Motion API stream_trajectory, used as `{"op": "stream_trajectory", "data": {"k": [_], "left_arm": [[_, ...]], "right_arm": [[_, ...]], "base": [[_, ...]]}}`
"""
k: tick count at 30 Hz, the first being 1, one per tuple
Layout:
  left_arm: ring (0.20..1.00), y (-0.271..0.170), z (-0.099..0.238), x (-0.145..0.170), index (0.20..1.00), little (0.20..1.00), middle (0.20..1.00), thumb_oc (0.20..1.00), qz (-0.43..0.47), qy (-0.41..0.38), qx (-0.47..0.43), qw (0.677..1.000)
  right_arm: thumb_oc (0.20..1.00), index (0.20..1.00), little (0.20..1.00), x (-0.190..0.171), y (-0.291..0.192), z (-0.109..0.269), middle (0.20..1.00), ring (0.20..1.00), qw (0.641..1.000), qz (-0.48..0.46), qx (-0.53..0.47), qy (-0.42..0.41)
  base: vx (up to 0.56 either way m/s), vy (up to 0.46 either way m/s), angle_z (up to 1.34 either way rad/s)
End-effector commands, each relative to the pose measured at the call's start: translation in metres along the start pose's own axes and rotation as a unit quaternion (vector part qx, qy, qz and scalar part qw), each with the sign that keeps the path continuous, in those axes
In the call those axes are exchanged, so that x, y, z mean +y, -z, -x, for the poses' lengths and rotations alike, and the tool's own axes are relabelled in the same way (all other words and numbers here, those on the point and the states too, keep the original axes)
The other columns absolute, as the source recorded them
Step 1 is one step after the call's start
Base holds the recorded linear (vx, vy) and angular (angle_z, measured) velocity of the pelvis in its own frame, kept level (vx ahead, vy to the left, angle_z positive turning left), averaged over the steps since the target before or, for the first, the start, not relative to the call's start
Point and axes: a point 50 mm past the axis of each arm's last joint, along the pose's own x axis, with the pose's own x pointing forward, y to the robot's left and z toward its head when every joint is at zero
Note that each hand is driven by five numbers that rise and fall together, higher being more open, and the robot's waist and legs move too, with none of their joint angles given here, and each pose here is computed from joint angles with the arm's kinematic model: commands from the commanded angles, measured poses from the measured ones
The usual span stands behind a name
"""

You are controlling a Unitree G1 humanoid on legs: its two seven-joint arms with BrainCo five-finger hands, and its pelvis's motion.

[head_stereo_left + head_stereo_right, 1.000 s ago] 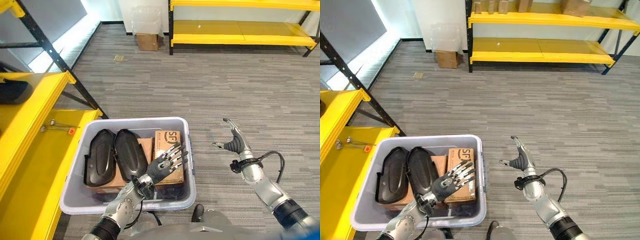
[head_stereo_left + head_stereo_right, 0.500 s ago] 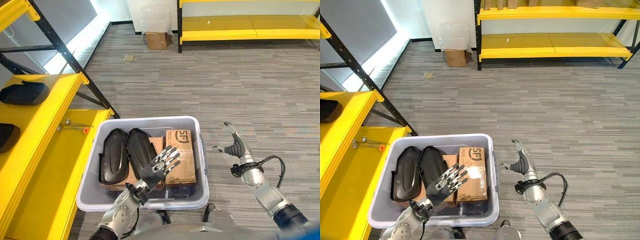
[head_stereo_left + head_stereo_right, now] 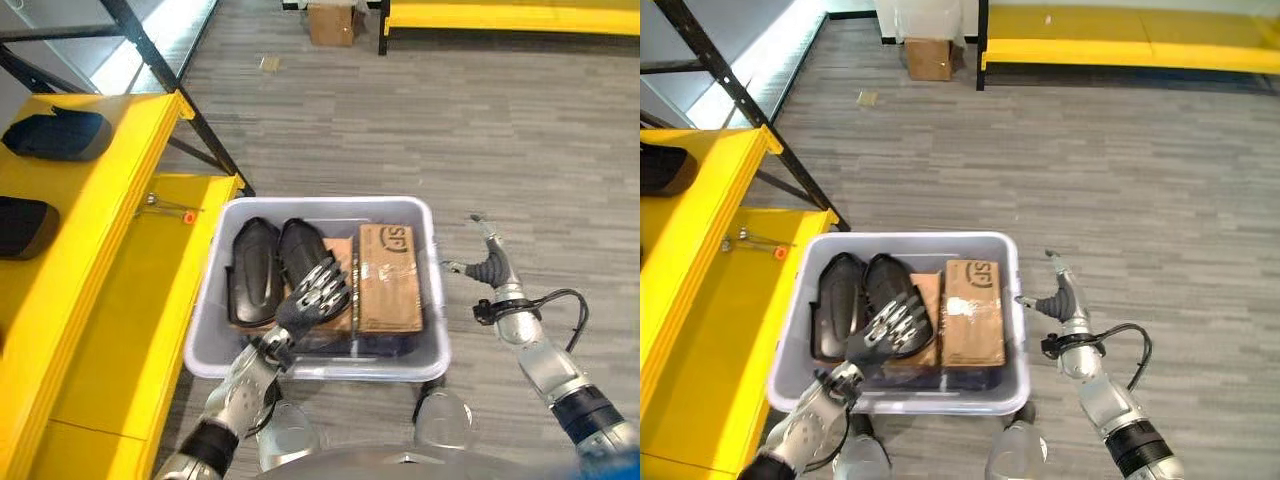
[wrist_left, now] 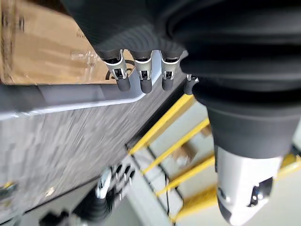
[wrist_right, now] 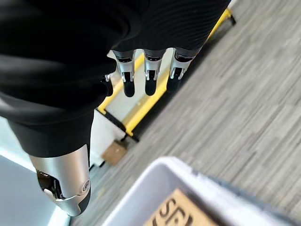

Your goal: Move parts from the plastic box to the shelf.

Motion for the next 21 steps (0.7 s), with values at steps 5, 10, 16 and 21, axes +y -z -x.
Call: {"op": "stream_trajectory", "data": {"k": [5,10,16,21], "left_arm": [[1.0,-0.004,0.025,-0.004,1.0,1.0,1.0,1.0,-0.041,-0.015,-0.027,0.999],[1.0,-0.01,0.021,-0.008,1.0,1.0,1.0,1.0,-0.035,-0.002,-0.05,0.998],[1.0,-0.007,0.014,-0.009,1.0,1.0,1.0,1.0,0.0,0.006,-0.065,0.998],[1.0,-0.01,0.004,-0.015,1.0,1.0,1.0,1.0,-0.001,0.018,-0.07,0.997]], "right_arm": [[1.0,1.0,1.0,0.008,-0.028,0.004,1.0,1.0,0.996,-0.061,-0.071,0.008],[1.0,1.0,1.0,0.006,-0.049,-0.007,1.0,1.0,0.992,-0.042,-0.121,0.012],[1.0,1.0,1.0,0.002,-0.08,-0.016,1.0,1.0,0.982,-0.03,-0.187,0.007],[1.0,1.0,1.0,-0.002,-0.103,-0.024,1.0,1.0,0.974,-0.027,-0.224,-0.006]], "base": [[-0.1,0.142,-0.35],[-0.08,-0.019,-0.06],[-0.01,-0.022,-0.07],[0.0,-0.007,-0.05]]}}
